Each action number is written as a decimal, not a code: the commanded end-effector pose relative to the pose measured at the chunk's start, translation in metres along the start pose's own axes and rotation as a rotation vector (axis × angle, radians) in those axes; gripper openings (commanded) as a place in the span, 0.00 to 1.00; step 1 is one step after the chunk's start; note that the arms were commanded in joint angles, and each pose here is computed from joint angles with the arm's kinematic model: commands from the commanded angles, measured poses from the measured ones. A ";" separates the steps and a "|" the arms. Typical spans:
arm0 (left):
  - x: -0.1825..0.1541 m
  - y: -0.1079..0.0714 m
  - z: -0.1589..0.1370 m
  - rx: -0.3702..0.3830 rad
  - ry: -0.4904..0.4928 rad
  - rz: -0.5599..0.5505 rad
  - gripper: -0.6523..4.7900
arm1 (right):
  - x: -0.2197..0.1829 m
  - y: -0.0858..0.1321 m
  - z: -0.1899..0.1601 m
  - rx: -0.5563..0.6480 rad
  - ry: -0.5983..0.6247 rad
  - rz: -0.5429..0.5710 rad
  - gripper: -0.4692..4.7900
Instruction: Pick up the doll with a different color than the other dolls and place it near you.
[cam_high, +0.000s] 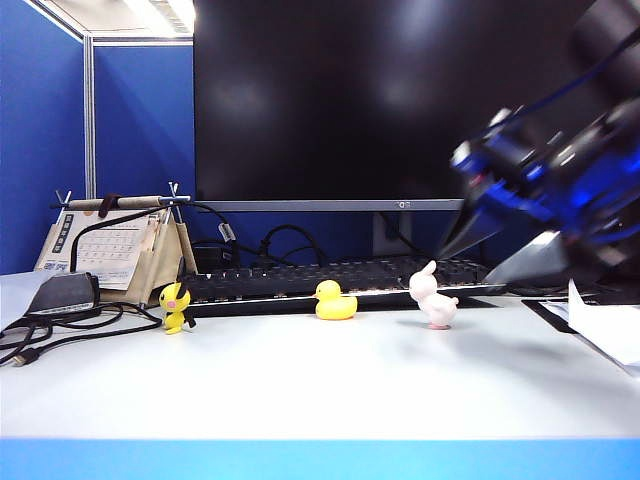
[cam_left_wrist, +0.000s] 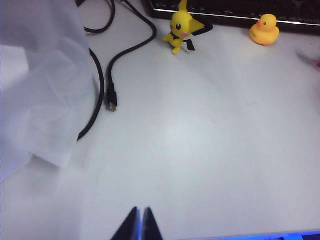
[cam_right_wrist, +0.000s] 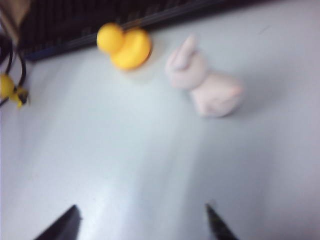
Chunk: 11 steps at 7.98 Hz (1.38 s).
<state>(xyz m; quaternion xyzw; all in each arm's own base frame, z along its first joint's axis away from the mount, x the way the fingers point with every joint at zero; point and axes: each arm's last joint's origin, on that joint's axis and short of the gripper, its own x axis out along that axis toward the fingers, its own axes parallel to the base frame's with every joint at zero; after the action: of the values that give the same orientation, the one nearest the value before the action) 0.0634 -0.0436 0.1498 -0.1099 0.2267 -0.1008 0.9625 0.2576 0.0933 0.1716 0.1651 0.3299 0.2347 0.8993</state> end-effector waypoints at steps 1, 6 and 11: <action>0.000 0.000 0.001 0.000 -0.001 -0.003 0.16 | 0.022 -0.004 -0.001 0.013 0.072 0.017 0.85; 0.000 0.000 0.001 0.000 -0.001 -0.003 0.16 | 0.063 -0.028 -0.026 0.052 0.208 -0.087 0.88; 0.000 0.000 0.001 0.000 -0.001 -0.003 0.16 | 0.064 -0.035 0.023 0.034 0.060 -0.134 0.91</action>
<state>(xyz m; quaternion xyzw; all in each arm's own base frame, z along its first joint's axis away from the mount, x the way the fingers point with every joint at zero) 0.0634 -0.0436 0.1498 -0.1098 0.2268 -0.1007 0.9625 0.3245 0.0933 0.1367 0.1522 0.3641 0.1669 0.9036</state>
